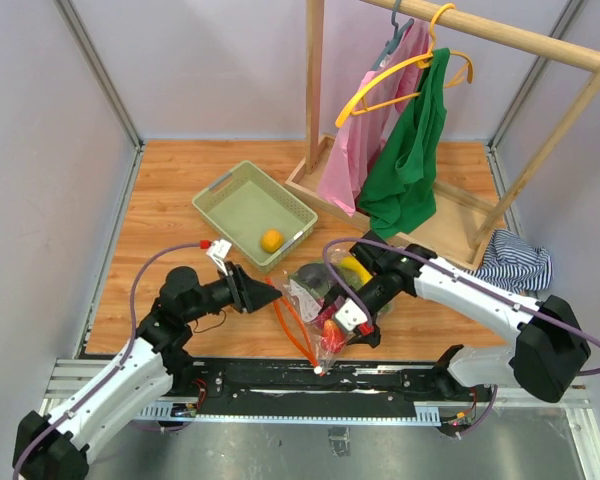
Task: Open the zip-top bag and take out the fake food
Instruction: Pick up the fake fruit from the zipper food storage bag.
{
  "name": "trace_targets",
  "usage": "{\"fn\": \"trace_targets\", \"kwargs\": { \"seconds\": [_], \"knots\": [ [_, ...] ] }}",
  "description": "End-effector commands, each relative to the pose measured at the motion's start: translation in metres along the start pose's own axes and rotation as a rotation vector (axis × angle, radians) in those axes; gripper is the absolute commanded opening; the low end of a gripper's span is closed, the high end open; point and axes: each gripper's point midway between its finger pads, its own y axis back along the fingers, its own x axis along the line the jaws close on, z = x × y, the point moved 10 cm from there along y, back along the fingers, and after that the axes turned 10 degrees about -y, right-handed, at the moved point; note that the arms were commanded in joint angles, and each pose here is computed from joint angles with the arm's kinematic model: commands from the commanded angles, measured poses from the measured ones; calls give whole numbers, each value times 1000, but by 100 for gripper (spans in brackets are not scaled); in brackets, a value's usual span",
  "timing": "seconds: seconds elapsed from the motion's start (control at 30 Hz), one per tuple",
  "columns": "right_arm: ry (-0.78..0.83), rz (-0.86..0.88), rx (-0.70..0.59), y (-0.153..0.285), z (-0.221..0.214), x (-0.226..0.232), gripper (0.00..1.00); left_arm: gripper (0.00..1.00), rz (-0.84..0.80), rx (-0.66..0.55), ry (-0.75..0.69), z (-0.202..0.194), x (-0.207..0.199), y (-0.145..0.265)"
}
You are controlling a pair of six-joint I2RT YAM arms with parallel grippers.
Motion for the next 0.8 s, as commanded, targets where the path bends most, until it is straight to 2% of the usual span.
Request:
{"fn": "trace_targets", "kwargs": {
  "seconds": [0.0,0.13,0.27,0.5,0.77],
  "knots": [
    [63,48,43,-11,0,7,90,46,-18,129,88,-28,-10,1],
    [79,65,99,-17,-5,8,87,35,17,210,118,-44,-15,0],
    [90,56,132,-19,-8,8,84,31,79,285,126,-55,-18,0],
    [101,50,161,-22,-11,7,81,30,107,366,119,-75,-7,-9],
    [116,20,210,-23,-17,5,77,34,37,322,88,-74,-6,-33]
  ]
}}
